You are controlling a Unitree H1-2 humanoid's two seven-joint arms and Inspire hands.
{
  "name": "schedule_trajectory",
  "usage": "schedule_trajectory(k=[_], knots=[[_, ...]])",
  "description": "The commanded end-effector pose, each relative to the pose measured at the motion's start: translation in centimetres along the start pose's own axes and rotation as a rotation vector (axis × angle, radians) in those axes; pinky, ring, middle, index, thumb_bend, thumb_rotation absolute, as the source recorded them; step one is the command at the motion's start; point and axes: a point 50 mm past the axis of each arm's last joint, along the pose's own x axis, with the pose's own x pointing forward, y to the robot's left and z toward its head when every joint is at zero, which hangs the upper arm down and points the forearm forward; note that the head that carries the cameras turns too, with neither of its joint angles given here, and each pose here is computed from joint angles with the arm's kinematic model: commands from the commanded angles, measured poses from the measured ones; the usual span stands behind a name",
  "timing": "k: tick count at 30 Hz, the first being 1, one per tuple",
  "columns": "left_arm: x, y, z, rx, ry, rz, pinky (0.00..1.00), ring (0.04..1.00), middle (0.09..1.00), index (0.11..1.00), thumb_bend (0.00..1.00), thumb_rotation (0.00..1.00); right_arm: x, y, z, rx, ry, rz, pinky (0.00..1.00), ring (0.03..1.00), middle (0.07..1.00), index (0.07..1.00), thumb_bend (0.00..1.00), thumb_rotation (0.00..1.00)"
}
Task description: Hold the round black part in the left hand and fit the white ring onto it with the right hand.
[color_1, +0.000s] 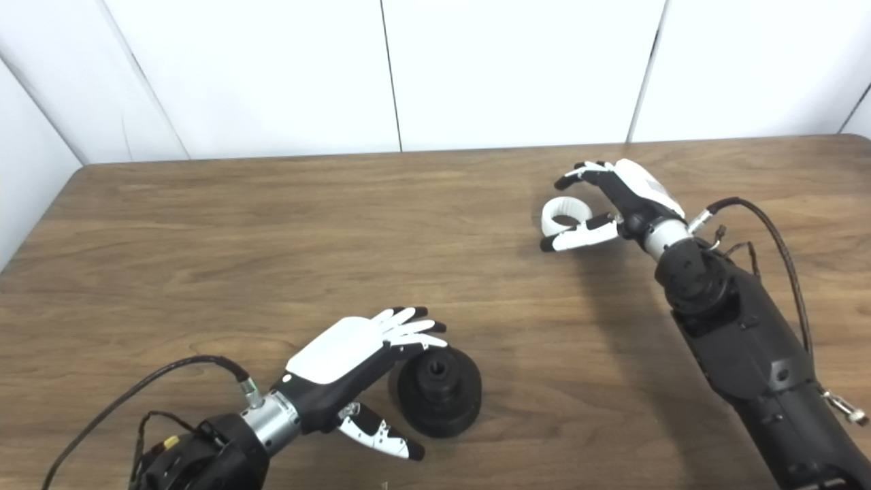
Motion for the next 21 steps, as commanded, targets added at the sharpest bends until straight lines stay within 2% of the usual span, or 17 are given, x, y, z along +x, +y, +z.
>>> schedule_trajectory(k=[1,21], knots=[[0.1,0.6,0.0,0.019,-0.007,0.021,1.00,1.000,0.944,0.791,1.00,0.23,1.3,-3.1,2.3,-0.039,-0.095,-0.068,0.91,1.000,0.929,0.760,0.96,0.39],[-0.2,1.6,0.3,0.013,-0.022,0.060,1.00,1.000,0.954,0.796,0.98,0.21,3.8,-3.9,2.0,-0.054,-0.070,-0.043,0.93,1.000,0.921,0.769,0.93,0.40]])
